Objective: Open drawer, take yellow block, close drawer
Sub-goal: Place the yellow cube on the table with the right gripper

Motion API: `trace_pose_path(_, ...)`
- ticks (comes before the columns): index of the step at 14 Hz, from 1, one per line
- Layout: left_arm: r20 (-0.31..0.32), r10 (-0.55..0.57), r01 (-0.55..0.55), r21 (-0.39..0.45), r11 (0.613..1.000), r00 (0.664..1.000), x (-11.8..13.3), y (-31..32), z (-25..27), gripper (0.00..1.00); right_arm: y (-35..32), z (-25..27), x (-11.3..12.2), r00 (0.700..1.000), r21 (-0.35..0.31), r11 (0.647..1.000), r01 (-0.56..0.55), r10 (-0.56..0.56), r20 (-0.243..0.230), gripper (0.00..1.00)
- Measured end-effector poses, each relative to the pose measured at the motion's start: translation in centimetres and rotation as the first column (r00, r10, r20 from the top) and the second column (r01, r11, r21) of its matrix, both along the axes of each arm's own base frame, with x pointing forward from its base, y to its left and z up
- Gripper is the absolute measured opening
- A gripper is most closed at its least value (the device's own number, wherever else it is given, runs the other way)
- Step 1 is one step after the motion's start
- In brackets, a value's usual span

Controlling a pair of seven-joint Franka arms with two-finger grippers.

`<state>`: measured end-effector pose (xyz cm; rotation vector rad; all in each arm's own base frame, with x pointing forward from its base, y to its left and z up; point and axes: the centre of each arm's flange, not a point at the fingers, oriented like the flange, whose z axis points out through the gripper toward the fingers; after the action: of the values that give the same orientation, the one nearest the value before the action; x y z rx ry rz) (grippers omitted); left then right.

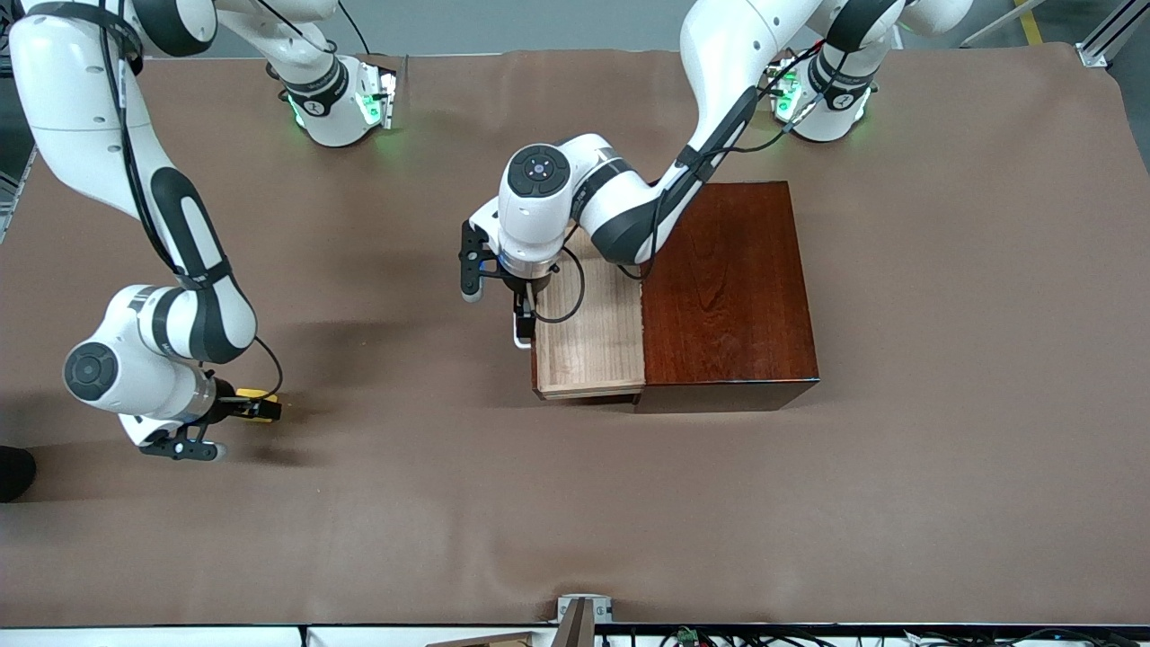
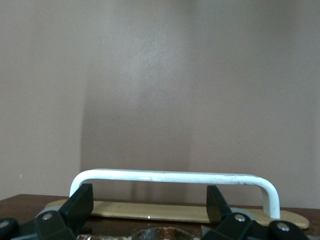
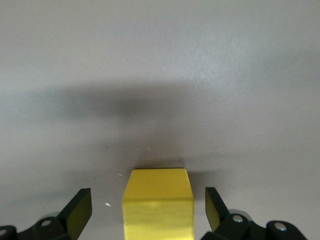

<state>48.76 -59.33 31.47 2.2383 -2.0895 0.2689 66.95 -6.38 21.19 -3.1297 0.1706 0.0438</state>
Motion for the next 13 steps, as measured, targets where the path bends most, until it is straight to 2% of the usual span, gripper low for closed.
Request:
trace_pose_path(6,-0.030,0.008,-0.006,0.070,0.998,1.000,0.4,0.7,0.6,1.00,0.2,7.8,-0.3,1.000,0.010,1.000,-0.003,0.003,-0.022,1.00)
trace_pose_path(10,-0.021,-0.019,0.022,0.124,0.992,1.000,-0.1,0.8,0.4,1.00,0.3,12.0,-0.9,1.000,0.014,1.000,-0.005,0.005,-0.028,1.00)
trace_pose_path(11,-0.031,-0.028,0.033,0.161,0.986,0.999,-0.2,1.1,0.0,1.00,0.3,13.2,-1.2,1.000,0.015,1.000,-0.005,0.006,-0.029,1.00)
trace_pose_path(13,-0.034,-0.049,0.054,0.171,0.984,0.998,-0.2,1.2,0.0,1.00,0.4,15.8,-1.7,1.000,0.017,1.000,-0.006,0.006,-0.024,1.00)
